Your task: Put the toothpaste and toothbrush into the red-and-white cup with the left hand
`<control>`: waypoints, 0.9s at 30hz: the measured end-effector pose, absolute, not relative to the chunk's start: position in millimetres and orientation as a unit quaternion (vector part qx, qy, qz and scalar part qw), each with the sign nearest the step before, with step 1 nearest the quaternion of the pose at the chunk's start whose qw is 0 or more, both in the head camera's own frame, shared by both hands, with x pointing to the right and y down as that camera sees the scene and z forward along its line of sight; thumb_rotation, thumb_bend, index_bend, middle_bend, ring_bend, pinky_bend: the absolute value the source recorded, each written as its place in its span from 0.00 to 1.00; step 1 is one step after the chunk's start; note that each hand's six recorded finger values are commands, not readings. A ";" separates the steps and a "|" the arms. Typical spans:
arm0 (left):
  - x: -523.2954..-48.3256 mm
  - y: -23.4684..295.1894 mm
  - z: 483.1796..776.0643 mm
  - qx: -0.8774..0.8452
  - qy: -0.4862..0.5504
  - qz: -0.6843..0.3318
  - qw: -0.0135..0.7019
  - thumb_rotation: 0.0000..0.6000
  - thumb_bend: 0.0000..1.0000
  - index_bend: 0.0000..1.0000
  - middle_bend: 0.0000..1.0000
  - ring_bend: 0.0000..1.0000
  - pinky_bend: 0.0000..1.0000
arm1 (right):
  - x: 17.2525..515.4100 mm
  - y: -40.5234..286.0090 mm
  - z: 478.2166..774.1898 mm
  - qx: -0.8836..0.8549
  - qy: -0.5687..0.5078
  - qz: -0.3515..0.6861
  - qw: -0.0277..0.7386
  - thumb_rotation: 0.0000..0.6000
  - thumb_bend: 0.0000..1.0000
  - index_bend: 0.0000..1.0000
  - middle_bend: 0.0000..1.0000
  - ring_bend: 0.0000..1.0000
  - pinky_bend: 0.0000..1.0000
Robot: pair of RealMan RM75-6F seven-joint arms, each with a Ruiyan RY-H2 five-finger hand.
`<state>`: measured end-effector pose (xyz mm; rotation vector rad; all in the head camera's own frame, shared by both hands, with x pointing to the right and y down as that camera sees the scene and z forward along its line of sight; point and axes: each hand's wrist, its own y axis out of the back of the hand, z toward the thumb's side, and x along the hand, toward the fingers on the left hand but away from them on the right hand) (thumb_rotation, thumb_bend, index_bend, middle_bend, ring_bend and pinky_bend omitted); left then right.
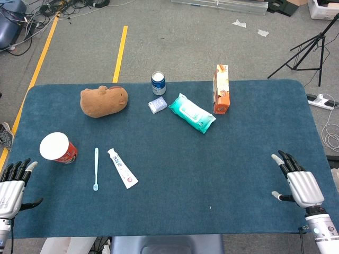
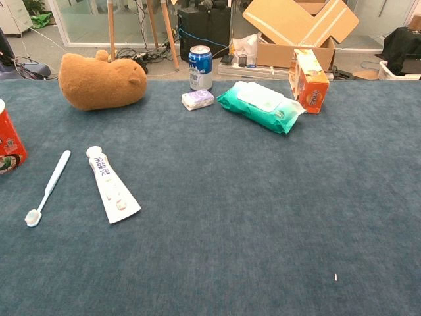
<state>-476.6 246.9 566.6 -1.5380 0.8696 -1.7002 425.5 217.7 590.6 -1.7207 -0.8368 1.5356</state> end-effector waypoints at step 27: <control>-460.2 253.9 571.4 -0.629 0.344 -0.612 0.334 1.00 0.00 0.00 0.07 0.00 0.01 | 427.6 210.8 570.2 -0.655 -0.356 0.568 0.350 1.00 0.00 0.00 0.00 0.00 0.35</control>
